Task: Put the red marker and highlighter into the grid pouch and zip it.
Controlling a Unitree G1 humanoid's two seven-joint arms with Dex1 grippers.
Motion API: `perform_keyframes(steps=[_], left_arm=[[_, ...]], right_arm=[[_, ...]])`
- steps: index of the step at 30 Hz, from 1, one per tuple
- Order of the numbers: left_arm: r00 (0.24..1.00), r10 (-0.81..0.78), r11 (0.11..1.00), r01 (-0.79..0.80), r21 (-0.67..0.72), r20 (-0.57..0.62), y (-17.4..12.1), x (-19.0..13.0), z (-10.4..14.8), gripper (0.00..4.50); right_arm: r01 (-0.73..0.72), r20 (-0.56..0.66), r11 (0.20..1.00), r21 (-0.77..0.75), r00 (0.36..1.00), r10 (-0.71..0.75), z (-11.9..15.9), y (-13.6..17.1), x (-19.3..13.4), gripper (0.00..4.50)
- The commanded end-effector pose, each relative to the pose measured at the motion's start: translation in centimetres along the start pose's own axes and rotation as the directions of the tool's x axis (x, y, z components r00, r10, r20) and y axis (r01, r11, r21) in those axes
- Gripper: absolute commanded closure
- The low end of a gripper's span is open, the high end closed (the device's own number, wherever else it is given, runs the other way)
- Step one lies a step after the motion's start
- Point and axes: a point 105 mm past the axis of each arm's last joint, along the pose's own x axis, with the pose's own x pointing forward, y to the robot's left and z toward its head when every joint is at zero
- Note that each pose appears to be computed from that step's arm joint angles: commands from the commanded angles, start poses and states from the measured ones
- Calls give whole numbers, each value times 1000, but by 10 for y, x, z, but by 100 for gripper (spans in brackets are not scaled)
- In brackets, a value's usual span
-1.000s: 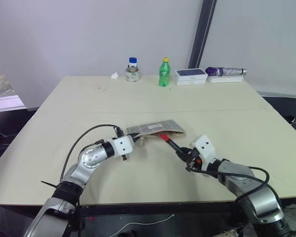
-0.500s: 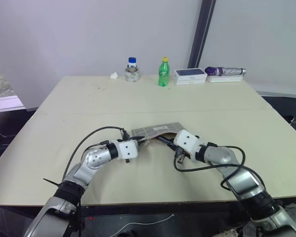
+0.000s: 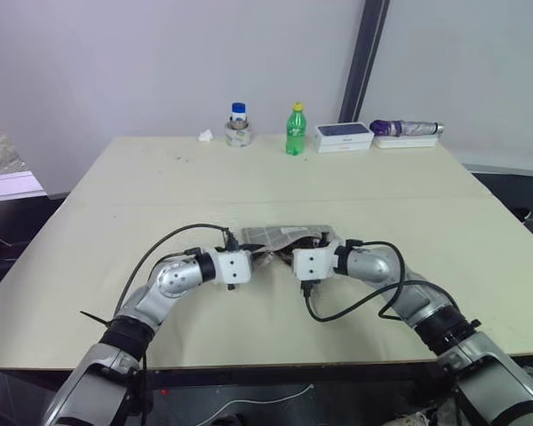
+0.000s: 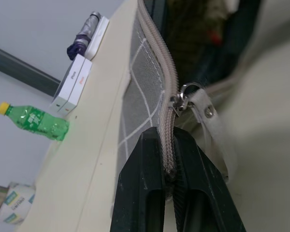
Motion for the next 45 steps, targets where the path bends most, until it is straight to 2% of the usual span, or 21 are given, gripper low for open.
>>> perform_keyframes(steps=[1, 7, 10, 12, 16, 21, 25, 29, 33, 34, 37, 44, 45], left_arm=[[999, 45, 999, -45, 18, 19, 15, -2, 5, 450], [997, 76, 996, -76, -38, 17, 14, -2, 4, 450], [995, 103, 992, -101, -74, 14, 16, 0, 3, 450], [994, 111, 992, -110, -65, 16, 16, 4, 4, 450], [999, 48, 998, -48, -45, 7, 5, 10, 4, 450], [1000, -7, 1000, 8, -16, 24, -2, 15, 9, 450], [998, -47, 997, 45, 55, 29, -2, 15, 13, 450], [999, -41, 996, 39, 84, 20, 4, 13, 14, 450], [999, -32, 995, 31, 90, 17, 7, 12, 14, 450], [999, -30, 996, 28, 90, 16, 8, 12, 14, 450], [1000, -25, 995, 24, 92, 13, 8, 12, 14, 450], [1000, -4, 996, 4, 84, -1, 12, 9, 11, 450], [1000, -2, 996, 3, 84, -7, 12, 7, 9, 450]], right_arm=[[71, 28, 996, 55, 997, -73, 1, -18, -17, 7], [106, 92, 946, 305, 986, -140, 17, -27, -45, 7], [23, 211, 818, 574, 962, -175, 40, -18, -58, 7], [-62, 254, 747, 662, 956, -146, 50, -3, -60, 7], [-174, 232, 648, 741, 973, -5, 56, 38, -50, 7], [-46, 83, 458, 888, 995, -61, 41, 59, -18, 7], [26, 21, 339, 940, 991, -134, 36, 53, 1, 7], [47, 5, 266, 963, 981, -192, 35, 39, 13, 7], [-14, 60, 193, 981, 970, -234, 44, 25, 18, 7], [-40, 87, 205, 978, 969, -229, 48, 25, 19, 7], [-36, 82, 219, 975, 975, -207, 45, 28, 23, 85], [29, 20, 208, 978, 973, -229, 32, 22, 17, 447], [39, 11, 218, 975, 975, -222, 28, 23, 12, 447]])
